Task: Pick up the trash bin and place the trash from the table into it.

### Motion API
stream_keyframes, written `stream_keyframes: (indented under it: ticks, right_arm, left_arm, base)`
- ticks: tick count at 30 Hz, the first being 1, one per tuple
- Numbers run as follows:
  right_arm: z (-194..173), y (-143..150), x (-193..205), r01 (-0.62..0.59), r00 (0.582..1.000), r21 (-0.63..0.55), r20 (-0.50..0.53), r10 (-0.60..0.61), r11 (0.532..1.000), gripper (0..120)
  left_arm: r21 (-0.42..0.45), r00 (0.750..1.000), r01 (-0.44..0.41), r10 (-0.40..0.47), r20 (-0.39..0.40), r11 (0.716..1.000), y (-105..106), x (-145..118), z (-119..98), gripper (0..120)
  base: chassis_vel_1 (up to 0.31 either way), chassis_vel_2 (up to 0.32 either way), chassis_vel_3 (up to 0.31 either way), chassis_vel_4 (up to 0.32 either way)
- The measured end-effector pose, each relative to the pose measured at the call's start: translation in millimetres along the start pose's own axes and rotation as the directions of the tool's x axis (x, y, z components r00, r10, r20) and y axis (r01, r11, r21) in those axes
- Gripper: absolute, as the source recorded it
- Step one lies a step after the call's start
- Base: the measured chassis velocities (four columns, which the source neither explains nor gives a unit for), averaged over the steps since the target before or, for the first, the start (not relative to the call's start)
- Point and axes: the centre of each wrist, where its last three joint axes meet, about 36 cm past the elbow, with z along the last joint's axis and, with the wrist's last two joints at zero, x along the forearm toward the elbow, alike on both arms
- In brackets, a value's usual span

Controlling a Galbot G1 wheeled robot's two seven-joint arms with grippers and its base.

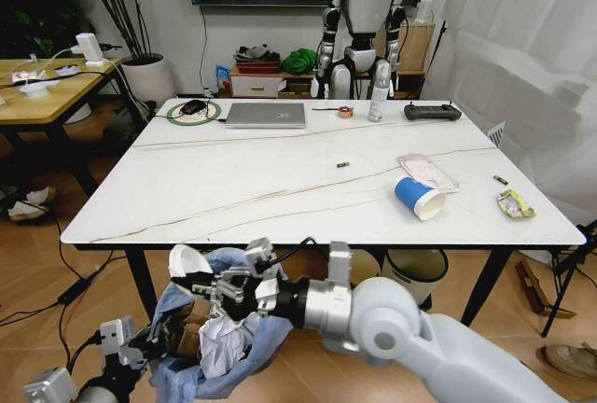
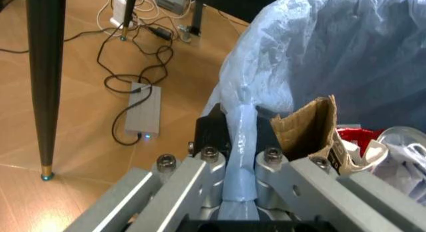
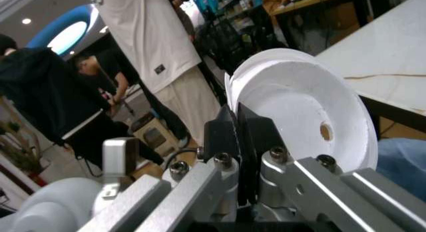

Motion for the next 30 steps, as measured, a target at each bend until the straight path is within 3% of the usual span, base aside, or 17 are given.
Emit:
stream_keyframes:
  ticks: [2, 6, 14, 19, 30]
  right_arm:
    - [2, -4, 0, -0.016, 1.000, 0.008, -0.004, 0.016, 1.000, 1]
    - [9, -8, 4, -0.051, 0.999, 0.024, -0.017, 0.052, 0.998, 13]
    - [10, -12, 14, -0.112, 0.993, 0.054, -0.019, 0.113, 0.992, 41]
    - [7, -14, 22, -0.162, 0.986, 0.092, -0.025, 0.164, 0.983, 65]
    - [-8, -14, 29, -0.213, 0.977, 0.148, 0.012, 0.214, 0.966, 98]
  left_arm:
    - [0.003, 1.000, -0.001, 0.001, -0.001, 1.000, -1, 0, 1, 0]
    - [0.009, 1.000, -0.005, 0.005, -0.003, 1.000, -2, -1, 2, 0]
    - [0.007, 1.000, -0.012, 0.012, -0.002, 1.000, -2, -2, 0, 0]
    - [0.001, 1.000, -0.019, 0.019, -0.003, 1.000, -3, -3, 0, 0]
    - [-0.008, 1.000, -0.022, 0.022, -0.005, 1.000, 0, -6, -3, 0]
  base:
    - [0.000, 0.000, 0.000, 0.000]
    - [0.000, 0.000, 0.000, 0.000]
    - [0.000, 0.000, 0.000, 0.000]
    - [0.000, 0.000, 0.000, 0.000]
    - [0.000, 0.000, 0.000, 0.000]
